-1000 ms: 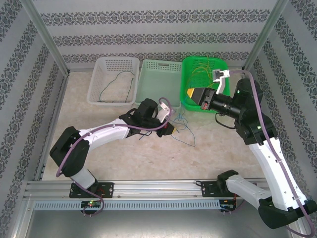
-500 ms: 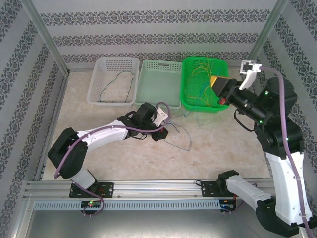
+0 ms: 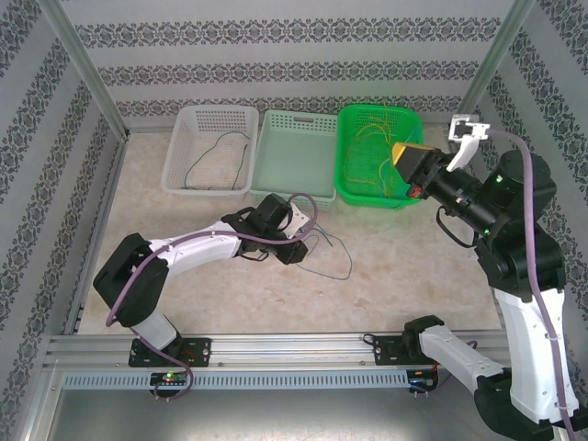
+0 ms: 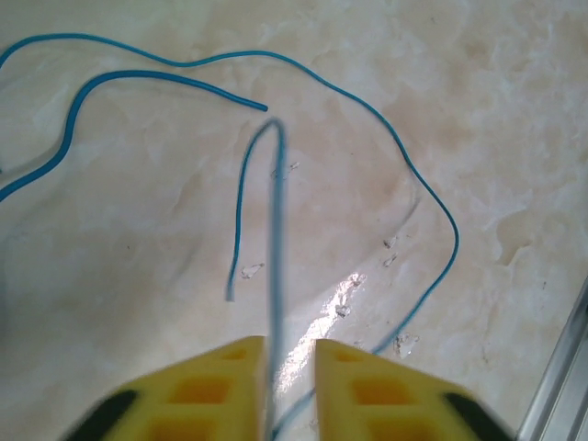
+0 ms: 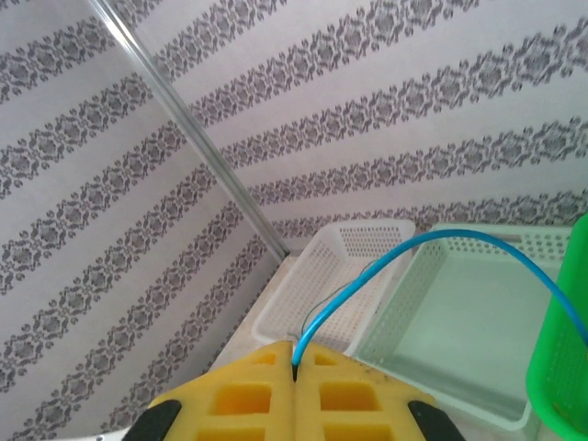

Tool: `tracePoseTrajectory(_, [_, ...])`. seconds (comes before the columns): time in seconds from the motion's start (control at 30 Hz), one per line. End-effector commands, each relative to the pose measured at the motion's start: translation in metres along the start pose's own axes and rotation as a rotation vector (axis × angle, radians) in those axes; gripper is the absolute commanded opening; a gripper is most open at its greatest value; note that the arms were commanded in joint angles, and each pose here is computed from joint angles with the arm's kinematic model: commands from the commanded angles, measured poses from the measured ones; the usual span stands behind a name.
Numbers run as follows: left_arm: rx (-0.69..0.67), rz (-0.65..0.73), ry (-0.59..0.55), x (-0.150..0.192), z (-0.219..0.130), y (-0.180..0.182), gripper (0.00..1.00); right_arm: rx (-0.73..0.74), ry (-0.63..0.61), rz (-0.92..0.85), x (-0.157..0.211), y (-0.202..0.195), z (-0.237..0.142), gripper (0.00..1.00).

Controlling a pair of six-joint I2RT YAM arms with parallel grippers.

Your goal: Untangle the cables

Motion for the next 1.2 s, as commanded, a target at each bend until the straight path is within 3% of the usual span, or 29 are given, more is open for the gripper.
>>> tracePoseTrajectory(0.0, [-0.037,0.017,-0.014,-0.012,-0.009,0.002,0.56,-0.022,0.036,0.035,0.009,-0.006,0.010,0.00])
tracePoseTrajectory(0.07, [-0.057,0.026,-0.018,-0.012,-0.013,0.004,0.67,-0.014,0.041,0.047,0.013,-0.012,0.013,0.00])
tracePoseTrajectory(0.1, [-0.066,0.032,-0.015,-0.011,-0.015,0.005,0.91,-0.015,0.049,0.054,0.015,-0.014,0.016,0.00])
tracePoseTrajectory(0.13, [-0.075,0.034,-0.015,-0.011,-0.017,0.006,1.00,-0.020,0.054,0.059,0.016,-0.014,0.017,0.00])
tracePoseTrajectory(0.33, [-0.129,0.044,-0.086,-0.018,-0.039,0.007,1.00,-0.033,0.083,0.087,0.020,-0.018,0.030,0.00])
tracePoseTrajectory(0.57, [-0.159,0.052,-0.441,-0.077,-0.096,-0.006,1.00,-0.059,0.106,0.124,0.029,-0.023,0.045,0.00])
tracePoseTrajectory(0.67, [-0.045,-0.013,-0.582,-0.103,-0.108,-0.021,1.00,-0.070,0.107,0.134,0.032,-0.024,0.053,0.00])
tracePoseTrajectory(0.77, [0.078,-0.056,-0.614,-0.117,-0.104,-0.035,1.00,-0.088,0.106,0.152,0.035,-0.024,0.060,0.00])
tracePoseTrajectory(0.9, [0.101,-0.076,-0.667,-0.127,-0.108,-0.036,1.00,-0.099,0.114,0.172,0.039,-0.024,0.068,0.00])
tracePoseTrajectory(1.17, [0.034,0.115,-0.768,-0.150,-0.153,-0.048,1.00,-0.098,0.148,0.195,0.047,-0.026,0.075,0.00])
Point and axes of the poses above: each hand's point on the last joint's axis, 136 mm out from that joint toward the fingers, its own z axis out along the fingers, its own y axis along the line the jaws close on, x = y × z, the point moved 1 cm from there along -z, back along the fingers, and after that the axes turned 11 degrees about z, right-handed, at the moved point
